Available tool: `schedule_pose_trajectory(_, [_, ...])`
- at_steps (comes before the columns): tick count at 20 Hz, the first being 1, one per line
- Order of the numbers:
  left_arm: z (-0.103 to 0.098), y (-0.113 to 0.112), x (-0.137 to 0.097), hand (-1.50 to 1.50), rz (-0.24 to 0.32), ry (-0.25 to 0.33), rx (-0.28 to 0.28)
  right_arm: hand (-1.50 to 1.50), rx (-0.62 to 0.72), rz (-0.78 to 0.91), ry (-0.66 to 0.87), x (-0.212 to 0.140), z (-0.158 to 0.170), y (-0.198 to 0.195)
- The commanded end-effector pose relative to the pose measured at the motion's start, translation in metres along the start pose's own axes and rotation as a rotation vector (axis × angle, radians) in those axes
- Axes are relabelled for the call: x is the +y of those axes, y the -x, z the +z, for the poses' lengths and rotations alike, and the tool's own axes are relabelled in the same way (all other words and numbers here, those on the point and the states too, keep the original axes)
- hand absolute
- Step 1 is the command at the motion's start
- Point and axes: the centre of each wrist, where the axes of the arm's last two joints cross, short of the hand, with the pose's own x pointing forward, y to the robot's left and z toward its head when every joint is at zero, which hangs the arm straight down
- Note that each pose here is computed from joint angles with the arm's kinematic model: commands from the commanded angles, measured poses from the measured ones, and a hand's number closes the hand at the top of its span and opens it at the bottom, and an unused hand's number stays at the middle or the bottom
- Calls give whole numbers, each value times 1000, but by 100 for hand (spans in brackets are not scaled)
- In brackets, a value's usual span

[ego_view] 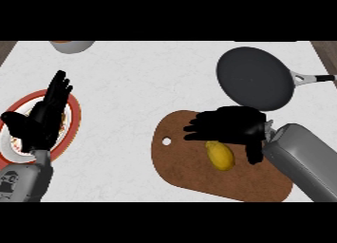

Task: Pick the lemon from the cutting board and place it in the pan

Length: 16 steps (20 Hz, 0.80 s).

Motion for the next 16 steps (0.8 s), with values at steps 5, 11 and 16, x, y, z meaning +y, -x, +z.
schedule_pose_trajectory(5, [0,-4,-12,0,14,8,1,-150,8,15,-60,15,-19,1])
schedule_pose_trajectory(11, [-8,15,-5,0,6,-5,-3,-150,8,39,-94,21,-18,7])
schedule_pose_trajectory(16, [-10,-8,-16,0,-12,-1,-8,-150,19,45,-154,35,-43,6])
